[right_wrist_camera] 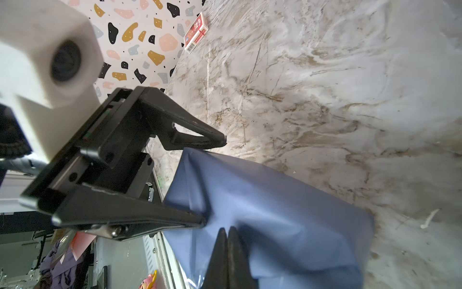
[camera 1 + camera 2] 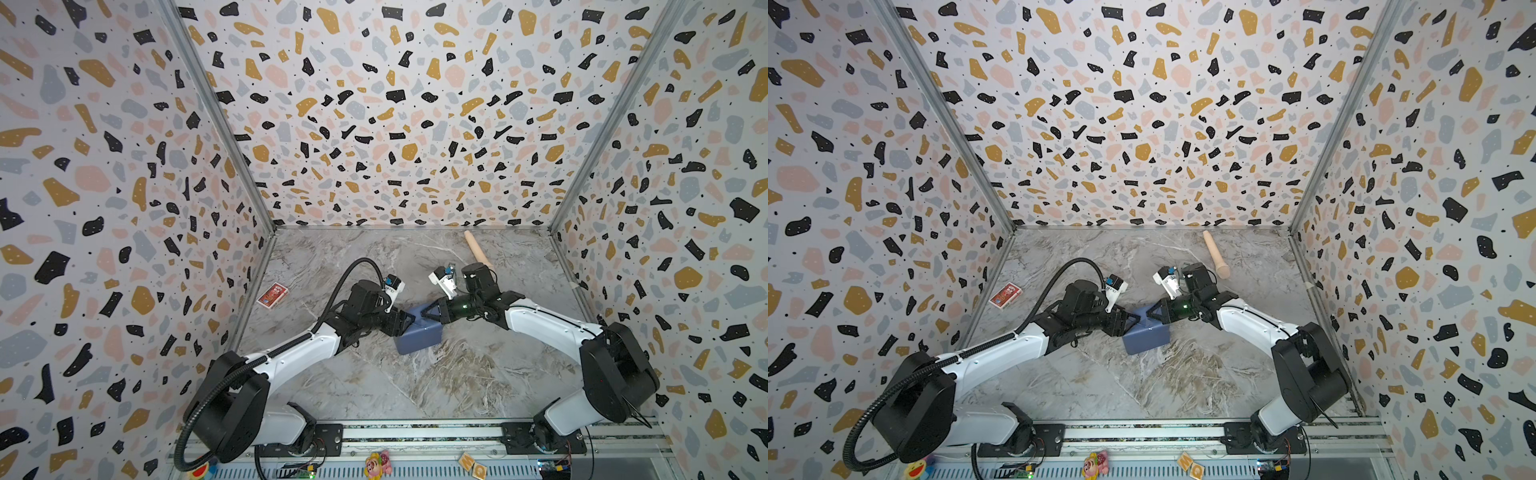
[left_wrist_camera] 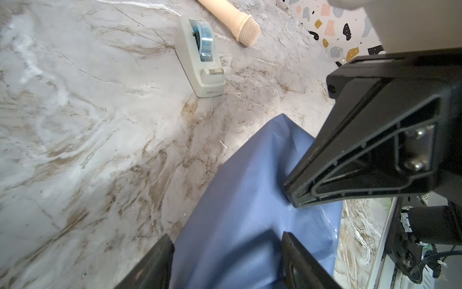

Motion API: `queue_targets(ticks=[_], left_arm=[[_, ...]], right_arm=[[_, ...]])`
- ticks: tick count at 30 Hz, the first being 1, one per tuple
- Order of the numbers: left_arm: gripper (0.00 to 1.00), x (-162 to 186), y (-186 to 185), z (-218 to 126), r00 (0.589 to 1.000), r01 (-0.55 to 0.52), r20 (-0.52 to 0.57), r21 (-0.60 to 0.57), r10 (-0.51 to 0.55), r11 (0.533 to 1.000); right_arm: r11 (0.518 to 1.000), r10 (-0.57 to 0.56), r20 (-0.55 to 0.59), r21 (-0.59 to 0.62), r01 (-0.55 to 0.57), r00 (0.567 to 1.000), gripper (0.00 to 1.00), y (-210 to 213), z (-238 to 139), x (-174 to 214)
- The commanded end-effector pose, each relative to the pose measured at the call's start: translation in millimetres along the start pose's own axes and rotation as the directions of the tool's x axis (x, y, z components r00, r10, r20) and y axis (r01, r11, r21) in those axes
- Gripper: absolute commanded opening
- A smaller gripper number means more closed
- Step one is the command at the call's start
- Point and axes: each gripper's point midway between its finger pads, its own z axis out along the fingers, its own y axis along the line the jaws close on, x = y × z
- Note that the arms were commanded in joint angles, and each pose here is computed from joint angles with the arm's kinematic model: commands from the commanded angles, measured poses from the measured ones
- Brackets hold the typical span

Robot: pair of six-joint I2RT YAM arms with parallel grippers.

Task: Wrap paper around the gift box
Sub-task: 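Press tape onto the seam with the right gripper while the left holds the box, then release the tape and draw the right gripper back from the box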

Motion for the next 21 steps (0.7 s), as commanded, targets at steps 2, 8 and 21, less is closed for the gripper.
queue_targets(ticks=[2,8,21], left_arm=[[0.69,35.6,4.6,1.1,0.994,0.013,-0.112,-0.015,-0.015,1.0],[0.68,36.0,4.9,2.1,0.993,0.014,-0.114,-0.015,-0.016,1.0],[0.79,-10.0,-6.4,-7.0,0.999,0.034,0.025,0.008,-0.035,0.999]], right_arm=[[0.998,0.028,0.045,0.05,-0.03,0.999,0.0,-11.3,-1.9,-19.2],[0.999,0.032,0.09,0.027,-0.035,0.995,0.0,-6.4,-13.9,-38.5],[0.974,-0.154,0.139,0.186,0.127,0.978,0.09,5.0,-65.6,6.9]])
